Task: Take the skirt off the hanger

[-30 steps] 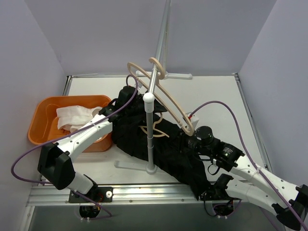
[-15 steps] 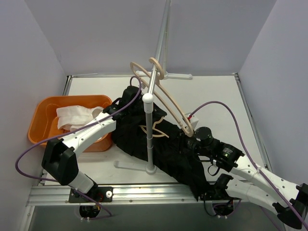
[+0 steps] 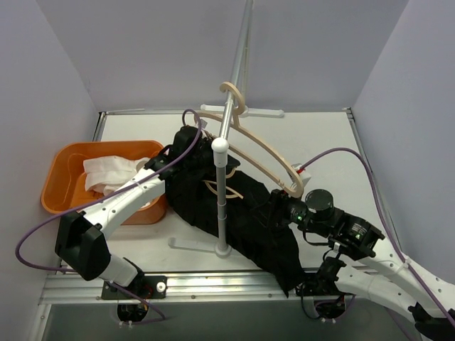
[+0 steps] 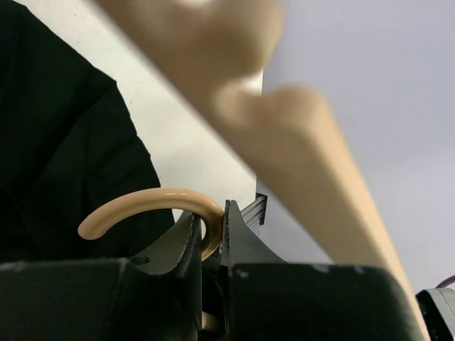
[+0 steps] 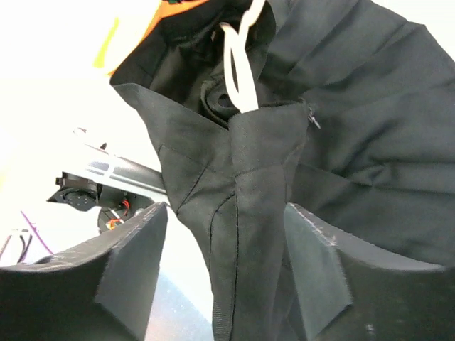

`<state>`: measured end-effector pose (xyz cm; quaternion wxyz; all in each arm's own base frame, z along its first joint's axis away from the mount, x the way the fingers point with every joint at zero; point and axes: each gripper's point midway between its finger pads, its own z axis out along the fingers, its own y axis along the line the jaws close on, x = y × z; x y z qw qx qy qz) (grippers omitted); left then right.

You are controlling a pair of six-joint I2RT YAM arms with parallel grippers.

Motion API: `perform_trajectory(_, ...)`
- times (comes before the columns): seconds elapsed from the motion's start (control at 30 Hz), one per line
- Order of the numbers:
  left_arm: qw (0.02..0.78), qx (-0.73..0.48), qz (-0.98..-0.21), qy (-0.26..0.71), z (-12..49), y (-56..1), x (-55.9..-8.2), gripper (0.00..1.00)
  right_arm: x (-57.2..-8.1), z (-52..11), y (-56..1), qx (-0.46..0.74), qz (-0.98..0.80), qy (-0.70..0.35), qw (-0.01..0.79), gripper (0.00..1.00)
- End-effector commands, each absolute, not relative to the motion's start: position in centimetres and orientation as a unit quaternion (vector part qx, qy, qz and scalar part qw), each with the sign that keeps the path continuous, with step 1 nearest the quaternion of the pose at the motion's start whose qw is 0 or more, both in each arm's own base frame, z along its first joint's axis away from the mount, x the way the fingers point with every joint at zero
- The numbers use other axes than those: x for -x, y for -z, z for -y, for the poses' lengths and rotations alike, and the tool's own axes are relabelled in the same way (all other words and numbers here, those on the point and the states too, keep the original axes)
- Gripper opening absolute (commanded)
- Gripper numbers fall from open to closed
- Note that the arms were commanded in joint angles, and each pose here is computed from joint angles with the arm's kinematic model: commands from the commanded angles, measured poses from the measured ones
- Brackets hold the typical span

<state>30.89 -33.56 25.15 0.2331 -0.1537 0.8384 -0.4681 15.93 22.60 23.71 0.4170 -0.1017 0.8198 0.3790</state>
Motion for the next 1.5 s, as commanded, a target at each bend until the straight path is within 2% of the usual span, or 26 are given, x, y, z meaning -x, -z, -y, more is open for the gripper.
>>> perform_trajectory(0.0, 0.265, 0.147, -0.818, 0.490, 33.1, -28.4, -31.3, 0.02, -16.0, -22.3, -23.6, 0.087, -0.826, -0.373, 0.414, 0.56)
perform_trajectory(0.1, 0.266, 0.145, -0.817, 0.491, 33.1, -28.6, -31.3, 0.02, -16.4, -22.5, -23.6, 0.083, -0.820, -0.376, 0.423, 0.51)
perform_trajectory(0.57, 0.260, 0.151, -0.815, 0.495, 33.0, -28.2, -30.8, 0.02, -18.9, -23.7, -23.9, 0.095, -0.817, -0.346, 0.451, 0.46)
perform_trajectory(0.63, 0.261, 0.151, -0.815, 0.495, 32.9, -28.3, -30.8, 0.02, -19.2, -24.1, -23.9, 0.096, -0.818, -0.344, 0.451, 0.40)
perform_trajectory(0.67, 0.261, 0.151, -0.815, 0.495, 32.9, -28.2, -30.7, 0.02, -19.5, -24.1, -24.0, 0.091, -0.817, -0.342, 0.454, 0.35)
perform_trajectory(0.83, 0.257, 0.154, -0.816, 0.494, 32.8, -27.9, -30.5, 0.02, -20.0, -24.4, -24.2, 0.090, -0.816, -0.339, 0.459, 0.30)
perform_trajectory(0.87, 0.256, 0.155, -0.817, 0.494, 32.8, -27.7, -30.4, 0.02, -20.1, -24.5, -24.1, 0.091, -0.817, -0.337, 0.458, 0.26)
perform_trajectory(1.03, 0.254, 0.154, -0.819, 0.491, 32.8, -27.4, -30.4, 0.02, -20.0, -24.2, -24.4, 0.086, -0.814, -0.341, 0.463, 0.19)
perform_trajectory(1.07, 0.252, 0.155, -0.820, 0.490, 32.8, -27.2, -30.4, 0.02, -19.8, -24.0, -24.4, 0.085, -0.813, -0.342, 0.464, 0.06)
perform_trajectory(1.1, 0.252, 0.157, -0.820, 0.490, 32.8, -27.2, -30.4, 0.02, -19.8, -23.9, -24.4, 0.083, -0.813, -0.341, 0.465, 0.00)
perform_trajectory(1.47, 0.274, 0.179, -0.801, 0.502, 31.4, -29.5, -33.0, 0.02, -17.7, -20.8, -23.8, 0.048, -0.828, -0.333, 0.448, 0.00)
